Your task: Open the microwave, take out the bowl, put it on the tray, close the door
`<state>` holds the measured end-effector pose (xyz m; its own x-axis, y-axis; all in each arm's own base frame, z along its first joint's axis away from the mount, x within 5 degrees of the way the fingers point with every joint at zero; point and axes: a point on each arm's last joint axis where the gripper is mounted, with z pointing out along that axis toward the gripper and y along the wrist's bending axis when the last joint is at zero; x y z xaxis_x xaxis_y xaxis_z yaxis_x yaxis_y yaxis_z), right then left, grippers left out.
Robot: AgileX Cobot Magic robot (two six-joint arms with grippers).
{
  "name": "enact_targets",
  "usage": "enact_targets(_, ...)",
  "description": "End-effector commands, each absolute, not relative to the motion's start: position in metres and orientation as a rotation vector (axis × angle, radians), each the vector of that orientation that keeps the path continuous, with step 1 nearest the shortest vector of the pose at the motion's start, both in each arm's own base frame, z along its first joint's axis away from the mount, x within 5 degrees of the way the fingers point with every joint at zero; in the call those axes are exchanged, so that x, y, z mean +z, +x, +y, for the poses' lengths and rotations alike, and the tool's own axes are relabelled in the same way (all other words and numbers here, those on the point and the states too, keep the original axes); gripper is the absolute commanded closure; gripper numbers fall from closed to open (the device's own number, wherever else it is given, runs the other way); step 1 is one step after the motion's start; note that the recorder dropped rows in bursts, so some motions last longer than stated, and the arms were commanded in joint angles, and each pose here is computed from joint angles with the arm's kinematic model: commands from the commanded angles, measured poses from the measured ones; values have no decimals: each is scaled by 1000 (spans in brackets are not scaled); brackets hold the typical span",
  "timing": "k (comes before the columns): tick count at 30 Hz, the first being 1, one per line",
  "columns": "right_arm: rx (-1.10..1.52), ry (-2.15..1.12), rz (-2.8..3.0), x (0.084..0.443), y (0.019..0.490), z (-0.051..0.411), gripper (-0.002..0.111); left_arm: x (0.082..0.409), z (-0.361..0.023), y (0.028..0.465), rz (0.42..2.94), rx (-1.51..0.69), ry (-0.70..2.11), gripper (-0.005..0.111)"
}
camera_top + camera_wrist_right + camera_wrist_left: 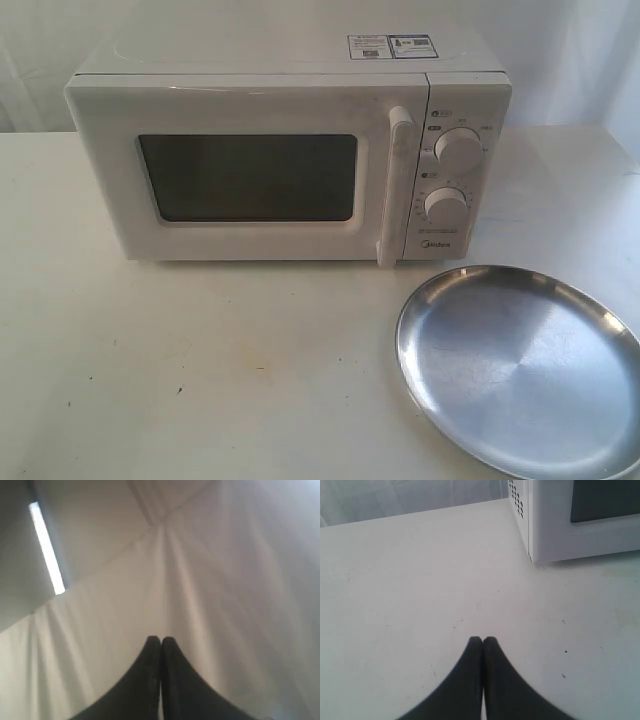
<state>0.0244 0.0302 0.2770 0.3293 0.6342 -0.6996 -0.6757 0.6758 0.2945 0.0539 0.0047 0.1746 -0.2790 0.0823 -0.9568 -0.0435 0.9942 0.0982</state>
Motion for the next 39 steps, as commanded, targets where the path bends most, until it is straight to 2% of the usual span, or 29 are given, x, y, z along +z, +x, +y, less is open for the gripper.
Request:
enact_targets(1,900,-266,861,305,17,45,108,174,5,54,1850,113,21,107)
enact_targets(6,869,-346,975,329,42,55,108,174,5,54,1850,113,21,107)
enact_targets(14,1061,-559,1086,343,99,80,108,174,5,54,1850,113,21,107)
enact_targets(21,996,-793,1443,281,162,99,108,174,5,54,1850,113,21,107)
enact_targets(25,891,-986,1425,238,188,118,108,174,5,54,1850,113,21,107)
enact_targets(26,842,-987,1437,219,202,124,108,174,5,54,1850,113,21,107)
enact_targets(30,556,-858,1481,180,240,118,108,174,5,54,1850,113,21,107)
enact_targets(34,487,-826,1514,166,271,120,108,174,5,54,1850,113,21,107)
enact_targets(35,519,-827,1540,165,276,124,105,174,5,54,1850,113,21,107)
enact_targets(37,559,-963,1554,161,282,136,93,174,5,54,1850,113,21,107)
enact_targets(39,630,-1061,1523,160,281,145,76,174,5,54,1850,113,21,107)
